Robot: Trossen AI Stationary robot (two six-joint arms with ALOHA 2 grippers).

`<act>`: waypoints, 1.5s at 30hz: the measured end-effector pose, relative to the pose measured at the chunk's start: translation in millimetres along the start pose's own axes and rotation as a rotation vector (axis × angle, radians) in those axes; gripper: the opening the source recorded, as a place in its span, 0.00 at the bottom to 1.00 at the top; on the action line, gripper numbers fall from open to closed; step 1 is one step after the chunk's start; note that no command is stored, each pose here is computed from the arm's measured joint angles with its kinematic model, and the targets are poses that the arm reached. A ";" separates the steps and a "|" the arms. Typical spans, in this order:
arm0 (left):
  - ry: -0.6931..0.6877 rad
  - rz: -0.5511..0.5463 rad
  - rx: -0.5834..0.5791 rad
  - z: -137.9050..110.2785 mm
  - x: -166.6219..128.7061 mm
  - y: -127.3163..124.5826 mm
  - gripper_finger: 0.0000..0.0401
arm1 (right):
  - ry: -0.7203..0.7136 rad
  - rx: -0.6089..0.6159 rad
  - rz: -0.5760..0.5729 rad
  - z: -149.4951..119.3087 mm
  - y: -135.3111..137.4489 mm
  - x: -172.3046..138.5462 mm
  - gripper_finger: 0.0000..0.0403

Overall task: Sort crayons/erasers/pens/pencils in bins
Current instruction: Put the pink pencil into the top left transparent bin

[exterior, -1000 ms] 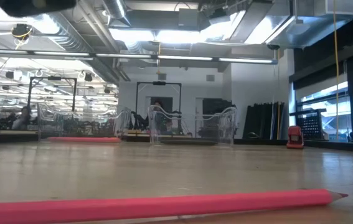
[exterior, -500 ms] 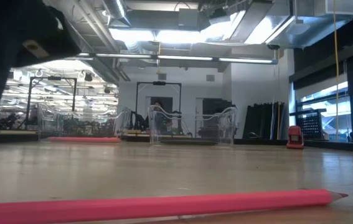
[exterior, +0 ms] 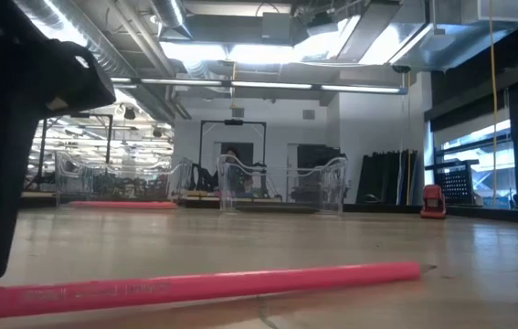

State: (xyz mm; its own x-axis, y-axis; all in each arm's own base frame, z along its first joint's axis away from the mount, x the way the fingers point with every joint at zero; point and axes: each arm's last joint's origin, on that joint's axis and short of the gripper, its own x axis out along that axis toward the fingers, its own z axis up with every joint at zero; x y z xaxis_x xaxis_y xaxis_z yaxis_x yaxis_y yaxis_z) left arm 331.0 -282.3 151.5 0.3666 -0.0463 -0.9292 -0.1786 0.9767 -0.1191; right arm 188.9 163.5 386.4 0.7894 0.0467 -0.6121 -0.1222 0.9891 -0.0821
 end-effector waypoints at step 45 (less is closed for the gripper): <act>-0.032 0.023 -0.146 -9.1 12.2 7.7 0.07 | 0.000 -0.001 0.000 -0.1 0.1 0.0 0.26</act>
State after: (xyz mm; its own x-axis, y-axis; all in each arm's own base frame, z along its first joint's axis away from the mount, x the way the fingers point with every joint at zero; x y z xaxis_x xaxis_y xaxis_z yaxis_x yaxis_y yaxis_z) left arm 325.8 -277.3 136.0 0.3897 -0.0149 -0.9208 -0.3177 0.9363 -0.1496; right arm 188.8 163.5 386.3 0.7891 0.0468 -0.6124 -0.1226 0.9890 -0.0824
